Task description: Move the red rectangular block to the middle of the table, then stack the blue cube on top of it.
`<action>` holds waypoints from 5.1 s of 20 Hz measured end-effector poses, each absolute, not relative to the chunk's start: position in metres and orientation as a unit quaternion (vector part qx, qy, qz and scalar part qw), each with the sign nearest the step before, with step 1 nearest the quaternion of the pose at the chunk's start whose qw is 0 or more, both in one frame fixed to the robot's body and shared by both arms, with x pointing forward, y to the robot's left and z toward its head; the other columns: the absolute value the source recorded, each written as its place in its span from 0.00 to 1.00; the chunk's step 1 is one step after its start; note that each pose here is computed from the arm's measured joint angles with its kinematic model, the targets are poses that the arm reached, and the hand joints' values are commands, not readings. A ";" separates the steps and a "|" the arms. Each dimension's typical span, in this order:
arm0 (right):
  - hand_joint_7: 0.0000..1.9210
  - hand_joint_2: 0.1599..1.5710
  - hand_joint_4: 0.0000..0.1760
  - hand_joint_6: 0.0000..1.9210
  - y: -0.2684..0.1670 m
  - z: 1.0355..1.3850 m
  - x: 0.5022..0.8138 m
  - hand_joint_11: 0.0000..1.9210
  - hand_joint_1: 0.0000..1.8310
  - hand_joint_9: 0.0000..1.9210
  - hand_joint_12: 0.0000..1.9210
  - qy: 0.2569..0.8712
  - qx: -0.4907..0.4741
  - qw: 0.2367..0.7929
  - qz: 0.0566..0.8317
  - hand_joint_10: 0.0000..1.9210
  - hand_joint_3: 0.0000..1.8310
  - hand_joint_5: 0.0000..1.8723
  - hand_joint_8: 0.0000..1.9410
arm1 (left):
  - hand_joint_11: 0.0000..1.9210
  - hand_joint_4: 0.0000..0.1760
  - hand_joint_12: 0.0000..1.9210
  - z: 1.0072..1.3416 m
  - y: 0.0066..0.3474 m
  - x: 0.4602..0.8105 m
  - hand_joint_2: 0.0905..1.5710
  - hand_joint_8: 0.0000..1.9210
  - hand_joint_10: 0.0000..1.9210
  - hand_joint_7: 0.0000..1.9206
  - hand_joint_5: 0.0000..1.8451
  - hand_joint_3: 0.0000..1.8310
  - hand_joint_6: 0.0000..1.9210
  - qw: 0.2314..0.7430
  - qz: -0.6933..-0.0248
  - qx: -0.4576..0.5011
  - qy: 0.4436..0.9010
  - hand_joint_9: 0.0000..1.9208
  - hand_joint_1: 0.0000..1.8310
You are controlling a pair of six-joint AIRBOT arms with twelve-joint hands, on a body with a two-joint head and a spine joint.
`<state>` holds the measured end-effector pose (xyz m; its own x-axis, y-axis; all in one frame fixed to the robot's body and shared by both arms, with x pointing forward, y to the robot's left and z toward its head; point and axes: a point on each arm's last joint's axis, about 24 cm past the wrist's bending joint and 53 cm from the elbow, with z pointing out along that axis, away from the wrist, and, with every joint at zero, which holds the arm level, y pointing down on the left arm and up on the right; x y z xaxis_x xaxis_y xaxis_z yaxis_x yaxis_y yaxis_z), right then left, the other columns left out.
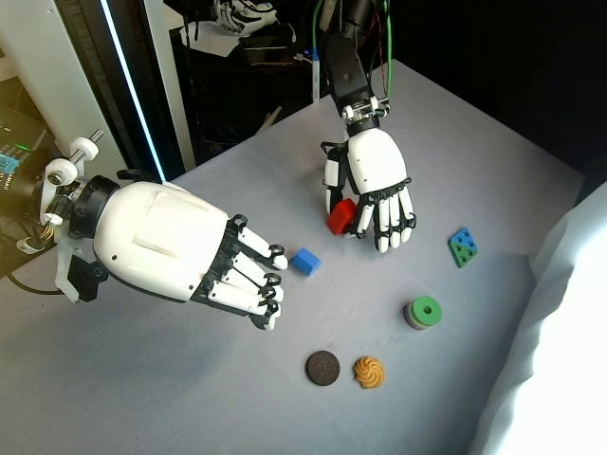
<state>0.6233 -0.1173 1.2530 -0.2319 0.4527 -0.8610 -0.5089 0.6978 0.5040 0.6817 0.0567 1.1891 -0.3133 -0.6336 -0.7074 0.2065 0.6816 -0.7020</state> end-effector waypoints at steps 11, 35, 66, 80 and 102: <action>0.27 0.82 0.00 0.00 -0.120 1.261 0.624 0.01 0.17 0.24 0.50 0.670 -0.020 0.633 0.387 0.00 0.00 0.28 0.00 | 0.00 1.00 0.29 1.189 0.054 0.679 0.73 0.00 0.00 0.20 0.46 0.00 0.62 0.566 -0.373 -0.147 0.721 0.13 0.52; 0.28 0.78 0.00 0.00 -0.080 1.265 0.656 0.01 0.26 0.25 0.53 0.671 0.017 0.650 0.357 0.00 0.00 0.29 0.00 | 0.00 0.00 0.13 1.196 0.059 0.676 0.63 0.00 0.00 0.07 0.09 0.00 0.00 0.568 -0.369 -0.149 0.720 0.05 0.20; 0.00 0.46 0.18 0.01 0.011 1.216 0.689 0.00 0.55 0.00 0.00 0.742 0.065 0.567 0.352 0.00 0.01 0.40 0.00 | 0.00 0.00 0.05 1.252 0.197 0.680 0.59 0.00 0.00 0.06 0.09 0.00 0.00 0.616 -0.254 -0.231 0.709 0.03 0.00; 0.06 0.47 0.39 0.02 0.005 1.208 0.700 0.00 0.59 0.00 0.00 0.742 0.087 0.567 0.345 0.00 0.00 0.56 0.00 | 0.00 0.00 0.11 1.242 0.218 0.664 0.62 0.00 0.00 0.08 0.11 0.00 0.00 0.611 -0.220 -0.241 0.721 0.05 0.00; 0.18 0.63 0.46 0.40 0.008 1.211 0.699 0.00 0.60 0.04 0.03 0.738 0.075 0.574 0.346 0.00 0.00 0.59 0.00 | 0.00 0.00 0.13 1.242 0.222 0.660 0.64 0.00 0.00 0.09 0.12 0.00 0.00 0.609 -0.209 -0.255 0.721 0.07 0.00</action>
<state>0.6993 0.0075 1.2112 -0.3299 0.5083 -0.7955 -0.2855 0.7495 0.5973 0.6596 0.2220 1.2418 -0.1271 -0.6229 -0.7719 -0.1138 0.7822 -0.6125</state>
